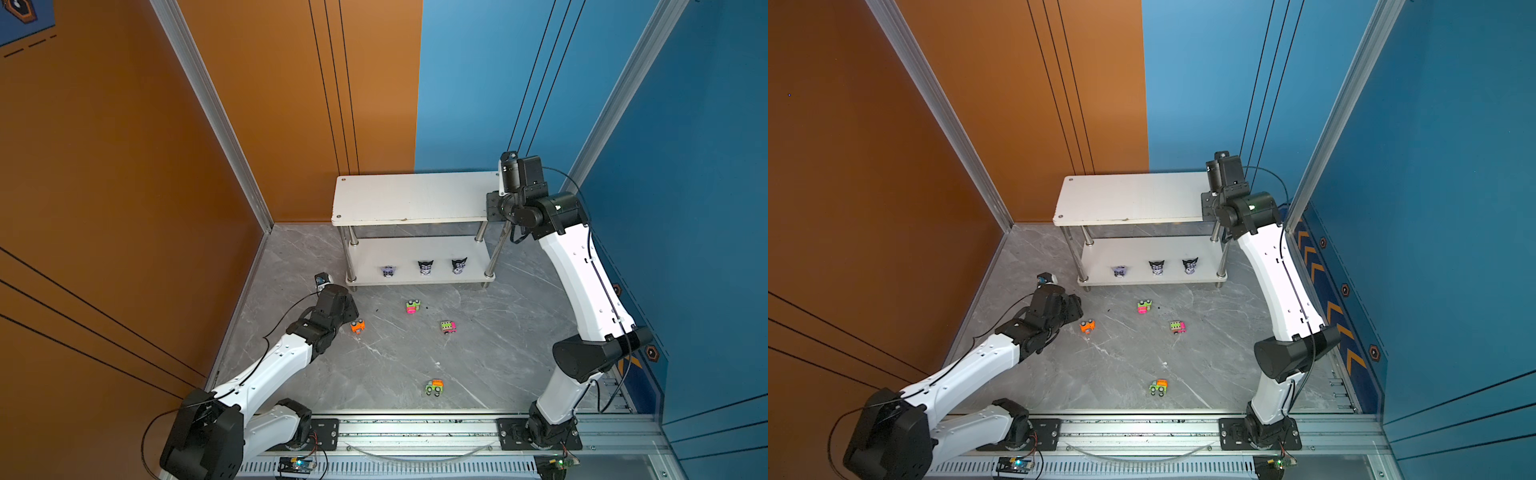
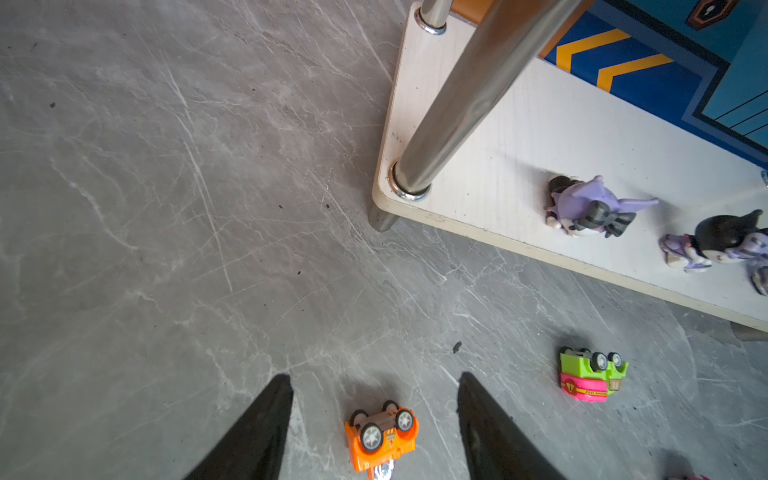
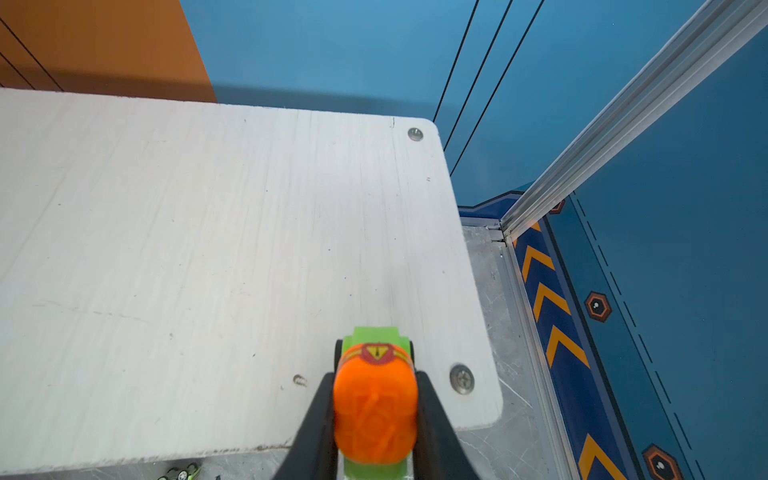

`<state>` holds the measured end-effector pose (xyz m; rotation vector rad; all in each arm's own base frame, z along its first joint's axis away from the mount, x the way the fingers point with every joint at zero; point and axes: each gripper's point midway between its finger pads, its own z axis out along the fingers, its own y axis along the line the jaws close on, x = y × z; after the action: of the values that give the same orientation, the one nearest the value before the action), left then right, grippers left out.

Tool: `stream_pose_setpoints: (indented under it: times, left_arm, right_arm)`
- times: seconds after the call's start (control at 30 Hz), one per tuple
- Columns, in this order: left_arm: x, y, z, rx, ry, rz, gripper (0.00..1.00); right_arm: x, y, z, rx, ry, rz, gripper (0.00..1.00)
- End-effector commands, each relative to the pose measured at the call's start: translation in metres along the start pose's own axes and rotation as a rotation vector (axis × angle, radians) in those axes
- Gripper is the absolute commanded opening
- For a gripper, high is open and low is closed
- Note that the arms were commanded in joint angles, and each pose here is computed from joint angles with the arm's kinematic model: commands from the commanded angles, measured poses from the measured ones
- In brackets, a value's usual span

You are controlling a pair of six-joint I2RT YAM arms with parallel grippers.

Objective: Place and organize the plastic toys onto the shelf
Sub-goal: 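Lift the car with the right gripper up to the top shelf, then lower the car onto the top shelf near its corner with the right gripper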

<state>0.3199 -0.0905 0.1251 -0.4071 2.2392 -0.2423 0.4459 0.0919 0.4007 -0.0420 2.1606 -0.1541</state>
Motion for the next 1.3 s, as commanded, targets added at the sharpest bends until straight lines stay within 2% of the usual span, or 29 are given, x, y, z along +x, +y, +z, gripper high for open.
stream_pose_setpoints:
  times: [0.0, 0.27, 0.5, 0.8, 0.9, 1.1, 1.27]
  left_arm:
    - [-0.004, -0.003, -0.002, -0.009, -0.001, -0.001, 0.65]
    - [-0.002, -0.003, -0.002, -0.011, 0.002, 0.000, 0.65]
    - [-0.002, -0.004, 0.000, -0.015, 0.005, 0.002, 0.65]
    - [-0.001, -0.006, 0.002, -0.014, 0.013, 0.009, 0.65]
    - [-0.002, -0.009, 0.003, -0.010, 0.014, 0.011, 0.65]
    - [-0.001, -0.011, 0.003, -0.008, 0.016, 0.014, 0.65]
    - [-0.003, -0.012, 0.003, -0.007, 0.013, 0.017, 0.65]
  right_arm:
    - [0.003, 0.000, 0.005, -0.017, 0.023, 0.022, 0.14]
    - [0.009, -0.004, 0.024, -0.018, 0.059, 0.041, 0.15]
    - [0.016, -0.003, 0.032, -0.026, 0.085, 0.053, 0.31]
    - [0.017, 0.003, 0.032, -0.062, 0.079, 0.075, 0.37]
    - [0.016, 0.002, 0.030, -0.058, 0.072, 0.076, 0.36]
    - [0.016, 0.002, 0.033, -0.053, 0.072, 0.078, 0.22]
    - [0.015, 0.004, 0.038, -0.054, 0.068, 0.080, 0.21]
